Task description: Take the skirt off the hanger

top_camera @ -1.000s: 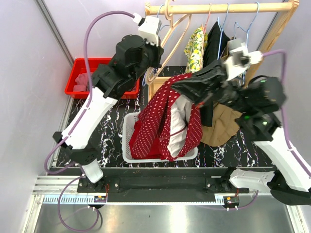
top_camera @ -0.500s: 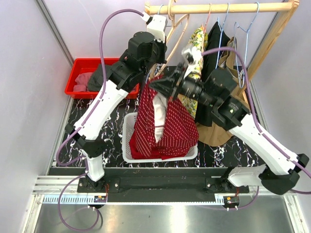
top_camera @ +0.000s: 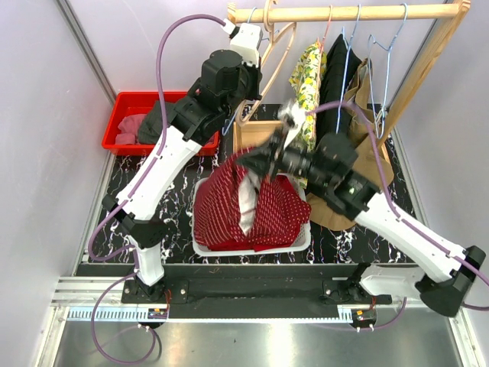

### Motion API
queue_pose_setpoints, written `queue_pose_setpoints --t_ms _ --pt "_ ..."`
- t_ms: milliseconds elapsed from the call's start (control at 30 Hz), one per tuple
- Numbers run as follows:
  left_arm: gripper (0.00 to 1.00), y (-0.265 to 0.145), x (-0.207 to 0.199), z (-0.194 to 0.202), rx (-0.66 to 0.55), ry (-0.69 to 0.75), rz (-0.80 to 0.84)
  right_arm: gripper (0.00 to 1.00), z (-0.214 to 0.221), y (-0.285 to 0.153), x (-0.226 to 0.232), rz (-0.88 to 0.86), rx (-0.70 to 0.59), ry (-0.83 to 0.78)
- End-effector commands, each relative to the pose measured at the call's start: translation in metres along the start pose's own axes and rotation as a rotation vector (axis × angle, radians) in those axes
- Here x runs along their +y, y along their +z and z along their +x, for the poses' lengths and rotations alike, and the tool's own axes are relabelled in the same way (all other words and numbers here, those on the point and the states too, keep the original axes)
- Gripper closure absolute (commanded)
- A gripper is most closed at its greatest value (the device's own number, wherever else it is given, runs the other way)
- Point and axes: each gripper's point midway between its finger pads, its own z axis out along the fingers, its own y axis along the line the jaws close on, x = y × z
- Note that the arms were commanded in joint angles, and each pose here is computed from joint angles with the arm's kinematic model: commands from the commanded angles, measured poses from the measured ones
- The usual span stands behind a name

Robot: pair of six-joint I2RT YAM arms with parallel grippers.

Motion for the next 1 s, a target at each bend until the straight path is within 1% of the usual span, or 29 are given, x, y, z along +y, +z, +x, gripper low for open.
queue_pose_setpoints --t_ms 0,67,100,167,200,267,300,367,400,467,500,533,567,600,633,733,900,967 --pt "1.00 -0.022 0.005 -0.044 -0.124 -0.046 0.001 1.00 0.073 -0.044 -0.021 0.123 0.103 0.109" --pt "1.00 -0.021 0.005 -0.043 -0.122 -0.040 -0.001 1.00 0.108 -0.063 -0.033 0.199 0.159 0.171" --pt "1.00 -0.021 0.005 -0.042 -0.120 -0.037 -0.002 1.00 0.138 -0.080 -0.039 0.234 0.203 0.202" --pt "1.00 -0.022 0.006 -0.042 -0.120 -0.035 0.000 1.00 0.166 -0.098 -0.047 0.298 0.243 0.258" --pt "1.00 -0.022 0.005 -0.042 -0.118 -0.036 0.003 1.00 0.192 -0.115 -0.055 0.361 0.284 0.294" --pt "1.00 -0.024 0.005 -0.043 -0.119 -0.040 0.006 1.00 0.222 -0.136 -0.064 0.437 0.348 0.323" --pt "1.00 -0.025 0.004 -0.044 -0.121 -0.041 0.009 1.00 0.229 -0.143 -0.071 0.487 0.363 0.331" --pt "1.00 -0.025 0.003 -0.043 -0.120 -0.041 0.014 1.00 0.253 -0.159 -0.081 0.579 0.455 0.361" --pt "1.00 -0.025 0.003 -0.043 -0.120 -0.039 0.017 1.00 0.259 -0.166 -0.090 0.650 0.468 0.372" --pt "1.00 -0.025 0.002 -0.042 -0.117 -0.037 0.019 1.00 0.286 -0.183 -0.100 0.756 0.586 0.401" --pt "1.00 -0.022 0.001 -0.039 -0.110 -0.033 0.017 1.00 0.292 -0.190 -0.106 0.810 0.606 0.411" --pt "1.00 -0.020 0.002 -0.038 -0.107 -0.031 0.014 0.95 0.300 -0.197 -0.106 0.834 0.650 0.420" --pt "1.00 -0.019 0.003 -0.035 -0.097 -0.026 0.008 0.94 0.307 -0.199 -0.107 0.846 0.676 0.428" --pt "1.00 -0.017 0.004 -0.032 -0.090 -0.024 0.001 0.89 0.308 -0.200 -0.108 0.861 0.675 0.436" --pt "1.00 -0.015 0.004 -0.029 -0.083 -0.022 -0.003 0.73 0.306 -0.201 -0.108 0.862 0.663 0.432" --pt "1.00 -0.010 0.004 -0.025 -0.077 -0.011 -0.010 0.57 0.291 -0.197 -0.107 0.855 0.600 0.425" --pt "1.00 0.000 0.006 -0.014 -0.054 0.004 -0.032 0.56 0.258 -0.185 -0.096 0.797 0.503 0.420" --pt "1.00 0.002 0.007 -0.005 -0.034 0.011 -0.042 0.56 0.235 -0.179 -0.088 0.760 0.440 0.411"
